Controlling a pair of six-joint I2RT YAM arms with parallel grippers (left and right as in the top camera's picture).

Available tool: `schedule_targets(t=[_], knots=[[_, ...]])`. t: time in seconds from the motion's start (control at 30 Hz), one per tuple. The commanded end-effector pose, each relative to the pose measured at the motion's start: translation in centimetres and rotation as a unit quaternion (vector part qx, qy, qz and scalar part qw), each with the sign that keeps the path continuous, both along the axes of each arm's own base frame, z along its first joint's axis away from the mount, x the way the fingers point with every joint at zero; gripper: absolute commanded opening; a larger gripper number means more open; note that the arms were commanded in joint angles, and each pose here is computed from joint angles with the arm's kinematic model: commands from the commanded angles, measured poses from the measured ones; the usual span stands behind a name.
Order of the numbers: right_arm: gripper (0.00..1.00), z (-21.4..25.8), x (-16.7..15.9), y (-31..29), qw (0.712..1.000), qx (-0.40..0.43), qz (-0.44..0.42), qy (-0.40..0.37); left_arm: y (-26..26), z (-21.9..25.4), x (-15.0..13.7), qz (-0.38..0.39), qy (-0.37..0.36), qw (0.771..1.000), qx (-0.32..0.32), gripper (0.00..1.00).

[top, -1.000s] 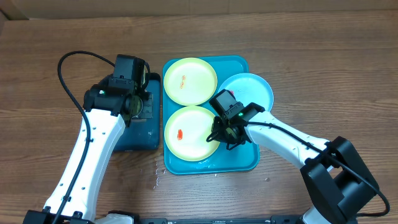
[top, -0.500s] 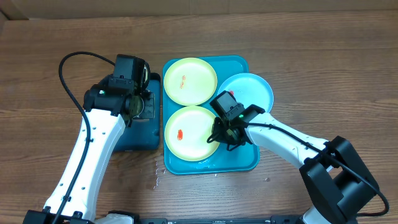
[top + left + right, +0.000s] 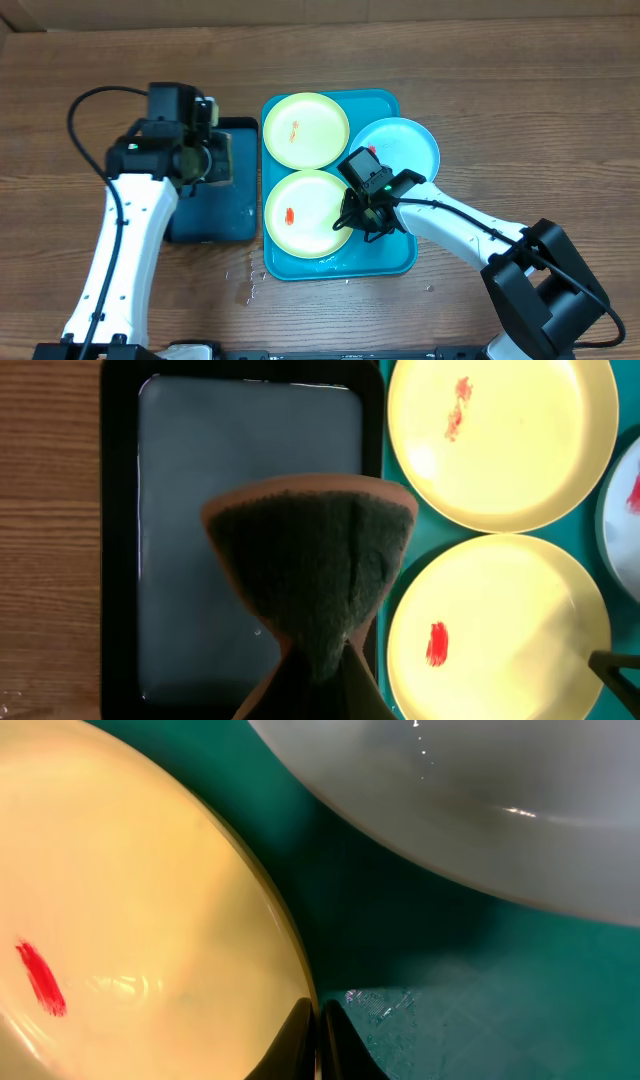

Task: Clean dirty plates on tray and stack at the side

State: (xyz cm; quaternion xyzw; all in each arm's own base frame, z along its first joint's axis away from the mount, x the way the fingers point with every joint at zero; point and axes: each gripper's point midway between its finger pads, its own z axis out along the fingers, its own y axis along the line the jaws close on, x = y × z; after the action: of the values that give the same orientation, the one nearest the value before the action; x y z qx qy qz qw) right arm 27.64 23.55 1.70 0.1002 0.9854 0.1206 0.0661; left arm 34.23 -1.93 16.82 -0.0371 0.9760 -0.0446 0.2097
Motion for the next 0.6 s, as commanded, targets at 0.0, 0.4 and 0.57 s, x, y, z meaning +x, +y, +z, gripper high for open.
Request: schedule_targets(t=[0.0,0.4,0.57], knots=[[0.04,0.0,0.7,-0.5,1.000,-0.012,-0.013,-0.015,-1.0,0.6,0.1,-0.025,-0.006,0.999,-0.026,0.04],[0.04,-0.1,1.3,-1.5,0.999,-0.013,-0.036,-0.010,-8.4,-2.9,-2.0,-0.107,0.089,0.984,-0.109,0.04],[0.04,-0.1,1.3,-1.5,0.999,-0.013,-0.036,-0.010,-11.0,-5.5,-3.4,-0.130,0.147,0.975,-0.107,0.04]])
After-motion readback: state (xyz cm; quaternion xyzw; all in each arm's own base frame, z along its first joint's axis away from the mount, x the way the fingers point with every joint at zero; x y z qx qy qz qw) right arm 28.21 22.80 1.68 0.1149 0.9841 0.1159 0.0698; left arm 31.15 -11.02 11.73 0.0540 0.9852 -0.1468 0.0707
